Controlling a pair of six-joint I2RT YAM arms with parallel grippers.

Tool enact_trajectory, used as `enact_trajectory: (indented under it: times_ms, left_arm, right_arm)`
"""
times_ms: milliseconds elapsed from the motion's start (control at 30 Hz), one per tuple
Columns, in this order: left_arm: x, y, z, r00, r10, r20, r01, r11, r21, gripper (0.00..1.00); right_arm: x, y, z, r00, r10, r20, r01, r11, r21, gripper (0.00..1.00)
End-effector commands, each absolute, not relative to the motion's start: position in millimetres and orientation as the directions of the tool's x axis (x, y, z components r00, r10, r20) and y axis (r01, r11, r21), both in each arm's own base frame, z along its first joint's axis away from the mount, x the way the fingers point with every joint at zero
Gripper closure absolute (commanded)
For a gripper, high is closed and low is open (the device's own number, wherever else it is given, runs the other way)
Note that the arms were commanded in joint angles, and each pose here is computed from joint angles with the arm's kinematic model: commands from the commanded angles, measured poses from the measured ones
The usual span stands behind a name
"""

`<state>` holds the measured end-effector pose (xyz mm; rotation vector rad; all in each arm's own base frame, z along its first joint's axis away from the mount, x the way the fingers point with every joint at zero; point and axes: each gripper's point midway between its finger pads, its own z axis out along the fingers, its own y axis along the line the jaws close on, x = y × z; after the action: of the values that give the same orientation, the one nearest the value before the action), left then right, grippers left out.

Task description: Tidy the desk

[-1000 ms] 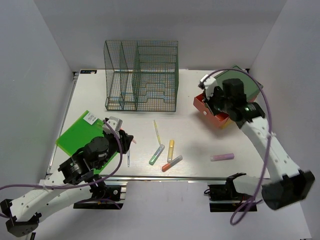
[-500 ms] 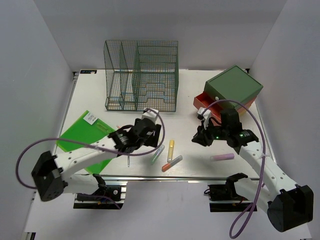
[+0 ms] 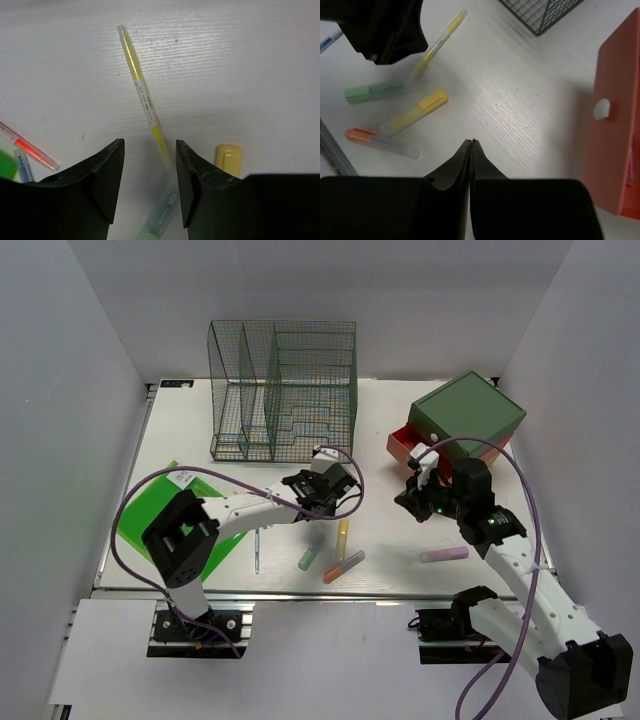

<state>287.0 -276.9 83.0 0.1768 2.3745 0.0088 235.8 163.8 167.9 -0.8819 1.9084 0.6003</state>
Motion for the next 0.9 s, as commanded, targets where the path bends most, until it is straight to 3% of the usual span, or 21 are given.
enact_trajectory:
  times_ms: [0, 433, 733, 867]
  left_arm:
    - [297.7, -280.3, 89.8, -0.709, 0.064, -0.702, 0.067, 0.997, 0.024, 0.44]
    - [310.4, -261.2, 37.7, -0.790, -0.036, -0.612, -0.008, 0.999, -0.048, 0.43]
    - [315.8, -285.6, 38.8, -0.796, -0.066, -0.602, 0.022, 0.990, -0.137, 0.44]
    - [314.0, -281.0, 29.3, -0.812, -0.048, -0.582, 0.011, 0.995, -0.097, 0.45]
  right_arm:
    - [250.8, 155.3, 184.5, -0.260, -0.300, -0.918, -0.732, 0.682, -0.015, 1.00]
    - [255.0, 146.4, 182.3, -0.243, -0.316, -0.917, -0.706, 0.706, -0.056, 1.00]
    - [256.9, 144.6, 176.3, -0.253, -0.328, -0.910, -0.703, 0.708, -0.059, 1.00]
    - [257.7, 144.0, 176.1, -0.252, -0.331, -0.909, -0.701, 0.710, -0.064, 1.00]
